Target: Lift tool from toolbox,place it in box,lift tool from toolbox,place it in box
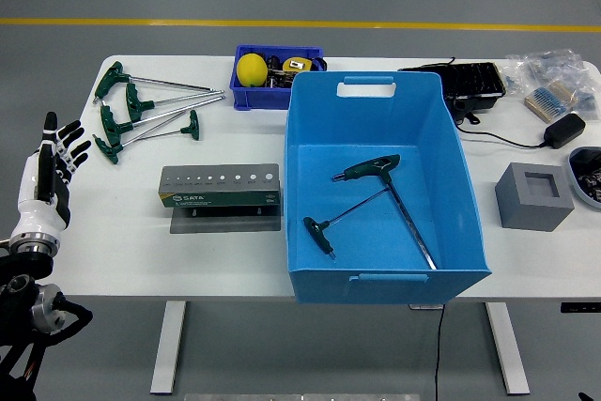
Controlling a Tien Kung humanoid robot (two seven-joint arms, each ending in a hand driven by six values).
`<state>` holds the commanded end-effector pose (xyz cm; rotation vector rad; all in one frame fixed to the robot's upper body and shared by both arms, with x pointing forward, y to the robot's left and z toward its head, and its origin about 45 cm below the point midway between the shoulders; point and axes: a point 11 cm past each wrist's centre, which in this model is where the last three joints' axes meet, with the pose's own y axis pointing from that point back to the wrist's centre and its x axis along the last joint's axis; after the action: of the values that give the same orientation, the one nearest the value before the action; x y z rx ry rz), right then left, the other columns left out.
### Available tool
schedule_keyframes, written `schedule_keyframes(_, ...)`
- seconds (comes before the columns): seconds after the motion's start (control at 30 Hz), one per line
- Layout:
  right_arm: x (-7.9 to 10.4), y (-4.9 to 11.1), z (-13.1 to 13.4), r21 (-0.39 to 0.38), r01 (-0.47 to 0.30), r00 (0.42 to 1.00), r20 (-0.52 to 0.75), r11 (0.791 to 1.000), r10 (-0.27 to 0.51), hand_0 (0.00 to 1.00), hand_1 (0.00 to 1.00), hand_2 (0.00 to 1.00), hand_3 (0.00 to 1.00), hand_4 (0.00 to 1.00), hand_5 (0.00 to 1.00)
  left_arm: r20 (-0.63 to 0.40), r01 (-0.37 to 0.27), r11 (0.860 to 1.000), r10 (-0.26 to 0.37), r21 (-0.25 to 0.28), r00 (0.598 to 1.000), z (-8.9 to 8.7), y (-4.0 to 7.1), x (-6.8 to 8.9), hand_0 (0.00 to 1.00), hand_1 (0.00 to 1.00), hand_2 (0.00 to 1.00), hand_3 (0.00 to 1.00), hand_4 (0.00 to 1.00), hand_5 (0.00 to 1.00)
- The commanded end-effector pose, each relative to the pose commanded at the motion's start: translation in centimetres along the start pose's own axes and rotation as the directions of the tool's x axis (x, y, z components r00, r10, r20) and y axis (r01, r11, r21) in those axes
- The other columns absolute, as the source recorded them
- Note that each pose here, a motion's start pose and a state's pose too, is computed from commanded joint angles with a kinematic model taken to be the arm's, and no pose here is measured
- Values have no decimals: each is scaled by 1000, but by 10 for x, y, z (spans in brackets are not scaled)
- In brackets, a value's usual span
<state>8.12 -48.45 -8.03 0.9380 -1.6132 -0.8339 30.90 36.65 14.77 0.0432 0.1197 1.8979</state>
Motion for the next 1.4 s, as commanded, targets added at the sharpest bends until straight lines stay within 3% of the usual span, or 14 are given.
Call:
schedule_keyframes(0.23,1,0,-8,16,-1,1000,1,1000,1,735,669,719,667,929,817,14,-10,999,10,-41,1000,5,-4,5,860,838,895,792,940,998)
schedule_keyframes(0.6,-2,0,-10,18,4,1000,-5,1000,-4,735,669,719,667,929,817,32,29,996,-26,-83,999,10,-6,-9,820,809,879,781,941,998)
schedule_keyframes(0.97,0,0,-5,8,1,1000,-9,1000,-1,736,669,719,666,928,817,12,60,997,-59,-50,998,1,-2,-17,829,812,878,783,944,998)
schedule_keyframes(1.07,1,0,-7,12,-1,1000,-8,1000,1,736,669,719,666,928,817,-2,92,995,-92,-33,996,-1,-1,-23,829,812,878,783,944,998)
schedule_keyframes(1.1,1,0,-8,14,-1,1000,-7,1000,1,736,669,719,666,928,817,-8,100,995,-101,-26,995,-2,-1,-25,856,880,906,808,947,998)
schedule_keyframes(1.13,1,0,-9,15,-2,1000,-6,1000,2,736,669,719,666,928,817,-17,111,994,-111,-18,994,-3,-1,-27,856,880,906,808,947,998)
schedule_keyframes(1.27,1,0,-10,17,-2,1000,0,1000,2,736,669,719,666,928,817,-115,181,983,-177,28,978,-12,5,-41,856,880,906,808,947,998)
schedule_keyframes(1.3,1,0,-9,17,-2,1000,1,1000,2,736,670,719,666,927,817,-127,194,980,-189,31,974,-12,6,-43,897,957,952,864,952,998)
schedule_keyframes(1.4,0,0,-7,10,-1,1000,1,1000,1,736,670,719,666,927,817,-132,216,976,-211,31,969,-11,6,-46,897,957,952,864,952,998)
